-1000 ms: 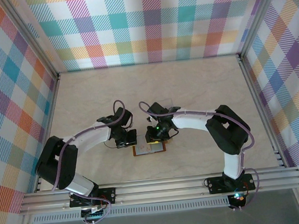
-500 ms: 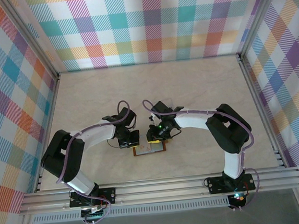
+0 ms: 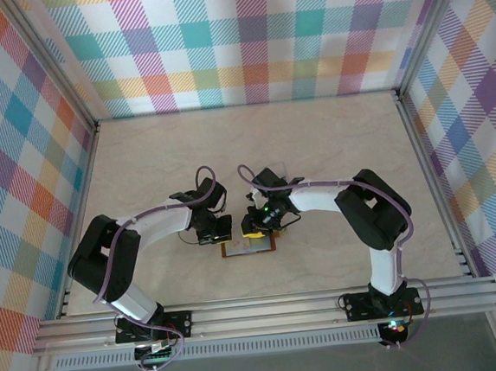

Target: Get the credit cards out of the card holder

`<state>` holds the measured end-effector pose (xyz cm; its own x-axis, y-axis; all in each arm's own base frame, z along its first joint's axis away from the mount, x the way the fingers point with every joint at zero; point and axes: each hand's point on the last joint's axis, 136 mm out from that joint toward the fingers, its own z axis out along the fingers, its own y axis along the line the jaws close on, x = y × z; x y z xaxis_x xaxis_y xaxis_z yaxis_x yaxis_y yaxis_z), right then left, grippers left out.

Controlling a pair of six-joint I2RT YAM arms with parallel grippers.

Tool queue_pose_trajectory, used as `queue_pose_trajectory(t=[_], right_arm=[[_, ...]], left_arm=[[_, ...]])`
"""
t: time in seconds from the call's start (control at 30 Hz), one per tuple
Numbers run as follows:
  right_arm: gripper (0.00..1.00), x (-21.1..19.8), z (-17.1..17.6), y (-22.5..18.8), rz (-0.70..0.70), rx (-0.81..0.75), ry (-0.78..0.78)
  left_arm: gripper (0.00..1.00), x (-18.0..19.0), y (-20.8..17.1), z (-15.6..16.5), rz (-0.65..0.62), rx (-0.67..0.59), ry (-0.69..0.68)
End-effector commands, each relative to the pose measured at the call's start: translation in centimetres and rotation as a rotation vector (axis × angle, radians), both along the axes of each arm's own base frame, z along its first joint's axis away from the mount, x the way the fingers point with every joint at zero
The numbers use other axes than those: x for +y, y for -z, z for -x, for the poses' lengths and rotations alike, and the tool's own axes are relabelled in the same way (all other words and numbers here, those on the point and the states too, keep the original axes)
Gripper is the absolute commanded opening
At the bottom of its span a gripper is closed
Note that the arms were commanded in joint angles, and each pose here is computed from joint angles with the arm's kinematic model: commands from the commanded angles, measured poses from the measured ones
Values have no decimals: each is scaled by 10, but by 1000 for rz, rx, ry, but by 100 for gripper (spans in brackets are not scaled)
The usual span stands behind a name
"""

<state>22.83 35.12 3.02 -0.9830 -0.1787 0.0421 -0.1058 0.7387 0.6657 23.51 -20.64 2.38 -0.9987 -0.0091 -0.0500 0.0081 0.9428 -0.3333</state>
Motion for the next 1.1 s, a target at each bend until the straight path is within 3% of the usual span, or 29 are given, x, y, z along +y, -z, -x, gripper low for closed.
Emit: queue_pose_trajectory(t=[0.0, 0.17, 0.37, 0.57, 0.73, 0.9, 1.07], right_arm=[[24, 1, 7, 12, -18, 66, 3], [23, 9, 9, -1, -106, 63, 8], [12, 6, 7, -14, -164, 37, 33], [8, 4, 7, -21, -198, 24, 46], [4, -12, 7, -20, -116, -6, 56], [1, -41, 9, -11, 68, -55, 40], [0, -52, 10, -16, 131, -76, 30]], left_arm=[[1, 23, 30, 24, -125, 85, 16], [1, 24, 34, 26, -141, 93, 16], [0, 24, 37, 27, -157, 100, 20], [1, 24, 35, 25, -167, 95, 23], [0, 26, 34, 26, -175, 94, 19], [1, 26, 32, 25, -177, 87, 17], [0, 24, 30, 21, -170, 79, 12]])
